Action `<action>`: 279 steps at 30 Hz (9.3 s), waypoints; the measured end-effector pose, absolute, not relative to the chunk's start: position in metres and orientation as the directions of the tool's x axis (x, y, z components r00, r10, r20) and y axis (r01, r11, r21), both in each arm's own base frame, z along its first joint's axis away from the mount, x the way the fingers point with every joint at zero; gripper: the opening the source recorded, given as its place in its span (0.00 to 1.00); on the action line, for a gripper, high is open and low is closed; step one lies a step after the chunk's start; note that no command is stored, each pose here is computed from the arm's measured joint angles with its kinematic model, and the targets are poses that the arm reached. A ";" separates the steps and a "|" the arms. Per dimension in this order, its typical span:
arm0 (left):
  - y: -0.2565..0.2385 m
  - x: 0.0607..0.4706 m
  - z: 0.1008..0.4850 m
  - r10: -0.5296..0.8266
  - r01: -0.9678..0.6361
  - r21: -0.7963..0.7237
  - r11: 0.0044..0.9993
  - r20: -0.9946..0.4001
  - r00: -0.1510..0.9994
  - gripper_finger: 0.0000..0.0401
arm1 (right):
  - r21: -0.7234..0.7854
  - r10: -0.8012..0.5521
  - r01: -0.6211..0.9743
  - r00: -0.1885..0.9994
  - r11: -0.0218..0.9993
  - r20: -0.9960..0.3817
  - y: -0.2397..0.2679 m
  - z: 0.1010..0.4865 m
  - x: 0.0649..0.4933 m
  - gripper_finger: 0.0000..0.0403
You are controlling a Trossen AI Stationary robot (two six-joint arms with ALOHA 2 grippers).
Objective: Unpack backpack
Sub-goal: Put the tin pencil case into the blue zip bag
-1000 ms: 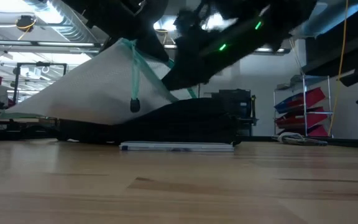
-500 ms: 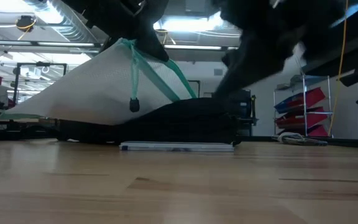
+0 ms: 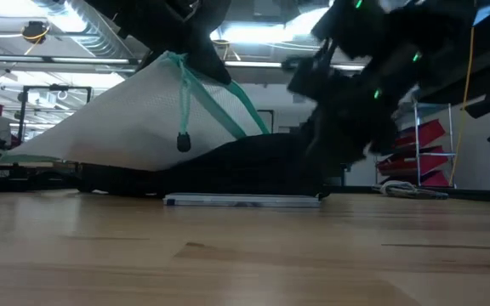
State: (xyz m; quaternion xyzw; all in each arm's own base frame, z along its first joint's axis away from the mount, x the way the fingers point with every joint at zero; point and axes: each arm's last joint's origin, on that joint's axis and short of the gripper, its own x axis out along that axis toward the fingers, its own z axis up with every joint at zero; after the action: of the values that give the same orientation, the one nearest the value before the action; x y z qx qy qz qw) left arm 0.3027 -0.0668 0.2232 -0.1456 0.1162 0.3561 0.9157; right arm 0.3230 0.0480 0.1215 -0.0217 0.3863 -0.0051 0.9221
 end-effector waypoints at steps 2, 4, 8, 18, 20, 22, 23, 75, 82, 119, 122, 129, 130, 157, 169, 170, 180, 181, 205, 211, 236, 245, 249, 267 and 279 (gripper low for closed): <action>-0.067 0.303 0.223 0.619 -0.687 -0.182 0.704 -0.317 0.718 0.01 | -0.063 -0.052 0.010 0.697 0.998 -0.715 0.045 0.116 0.325 0.83; -0.067 0.303 0.223 0.619 -0.687 -0.182 0.704 -0.317 0.718 0.01 | -0.070 -0.064 0.021 0.711 0.997 -0.701 0.046 0.114 0.327 0.84; -0.067 0.303 0.223 0.619 -0.687 -0.181 0.704 -0.317 0.718 0.01 | -0.078 -0.067 0.018 0.725 0.997 -0.686 0.045 0.114 0.329 0.84; -0.067 0.303 0.223 0.620 -0.687 -0.184 0.703 -0.316 0.718 0.01 | -0.117 -0.124 0.056 0.687 0.992 -0.716 0.028 0.108 0.329 0.78; -0.067 0.303 0.223 0.620 -0.687 -0.183 0.703 -0.316 0.718 0.01 | -0.106 -0.121 0.064 0.680 0.992 -0.723 0.026 0.106 0.329 0.77; -0.067 0.303 0.223 0.620 -0.687 -0.183 0.703 -0.316 0.718 0.01 | -0.077 -0.094 0.055 0.677 0.996 -0.730 0.025 0.104 0.329 0.77; -0.067 0.303 0.223 0.620 -0.687 -0.183 0.703 -0.316 0.718 0.01 | -0.054 -0.072 0.048 0.674 0.997 -0.735 0.026 0.103 0.329 0.77; -0.067 0.303 0.223 0.619 -0.687 -0.182 0.703 -0.317 0.718 0.01 | -0.010 -0.051 0.065 0.668 0.998 -0.742 0.077 0.102 0.319 0.59; -0.067 0.303 0.223 0.619 -0.686 -0.184 0.704 -0.316 0.719 0.01 | 0.030 0.001 0.032 0.656 0.999 -0.755 0.083 0.118 0.321 0.59; -0.067 0.303 0.223 0.620 -0.687 -0.182 0.703 -0.317 0.718 0.01 | -0.063 -0.071 0.033 0.403 0.997 -0.913 0.105 0.187 0.314 0.59; -0.067 0.302 0.223 0.620 -0.687 -0.182 0.703 -0.317 0.718 0.01 | -0.081 -0.090 0.040 0.432 0.996 -0.898 0.103 0.203 0.310 0.59; -0.067 0.303 0.223 0.620 -0.687 -0.183 0.703 -0.317 0.718 0.01 | -0.090 -0.102 0.048 0.516 0.995 -0.851 0.095 0.243 0.291 0.58; -0.067 0.303 0.223 0.620 -0.687 -0.182 0.703 -0.317 0.718 0.01 | -0.092 -0.100 0.041 0.520 0.995 -0.848 0.093 0.248 0.287 0.58; -0.067 0.303 0.223 0.619 -0.687 -0.184 0.703 -0.316 0.719 0.01 | -0.110 -0.104 0.027 0.600 0.994 -0.794 0.086 0.198 0.285 0.10; -0.067 0.303 0.223 0.619 -0.687 -0.184 0.703 -0.316 0.719 0.01 | 0.049 -0.016 0.116 0.501 0.992 -0.865 0.058 0.116 0.295 0.00; -0.067 0.303 0.223 0.619 -0.686 -0.184 0.703 -0.316 0.719 0.01 | 0.064 -0.004 0.120 0.495 0.991 -0.869 0.057 0.112 0.296 0.00; -0.067 0.303 0.223 0.619 -0.687 -0.184 0.703 -0.316 0.719 0.01 | 0.101 0.061 0.041 0.562 0.994 -0.825 0.058 0.119 0.301 0.00; -0.067 0.303 0.223 0.619 -0.687 -0.184 0.703 -0.316 0.719 0.01 | 0.096 0.060 0.034 0.559 0.995 -0.827 0.058 0.122 0.298 0.00; -0.067 0.303 0.223 0.619 -0.687 -0.184 0.703 -0.316 0.719 0.01 | 0.025 -0.011 0.051 0.609 0.998 -0.793 0.070 0.151 0.286 0.73; -0.067 0.303 0.223 0.619 -0.687 -0.184 0.703 -0.316 0.719 0.01 | 0.028 -0.018 0.071 0.584 0.997 -0.812 0.070 0.141 0.288 0.96; -0.067 0.303 0.223 0.619 -0.686 -0.187 0.703 -0.314 0.720 0.01 | -0.001 0.007 -0.015 0.522 1.000 -0.853 0.073 0.115 0.293 0.59; -0.067 0.303 0.223 0.619 -0.686 -0.186 0.703 -0.314 0.720 0.01 | -0.005 -0.001 -0.006 0.532 1.000 -0.847 0.072 0.116 0.294 0.60; -0.067 0.303 0.223 0.619 -0.687 -0.186 0.703 -0.314 0.719 0.01 | -0.005 -0.004 -0.002 0.533 1.000 -0.846 0.071 0.122 0.290 0.59; -0.067 0.303 0.223 0.619 -0.687 -0.184 0.703 -0.316 0.719 0.01 | 0.050 0.066 -0.045 0.766 0.998 -0.640 0.070 0.217 0.286 0.59; -0.067 0.303 0.223 0.620 -0.687 -0.184 0.703 -0.316 0.719 0.01 | -0.158 -0.094 -0.024 0.713 0.987 -0.695 0.035 0.244 0.296 0.59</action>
State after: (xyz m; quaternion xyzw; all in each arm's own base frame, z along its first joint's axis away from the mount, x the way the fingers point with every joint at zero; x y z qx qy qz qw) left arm 0.3027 -0.0667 0.2232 -0.1455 0.1156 0.3568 0.9155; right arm 0.2958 0.0353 0.2438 -0.0780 0.3786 -0.0189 0.9221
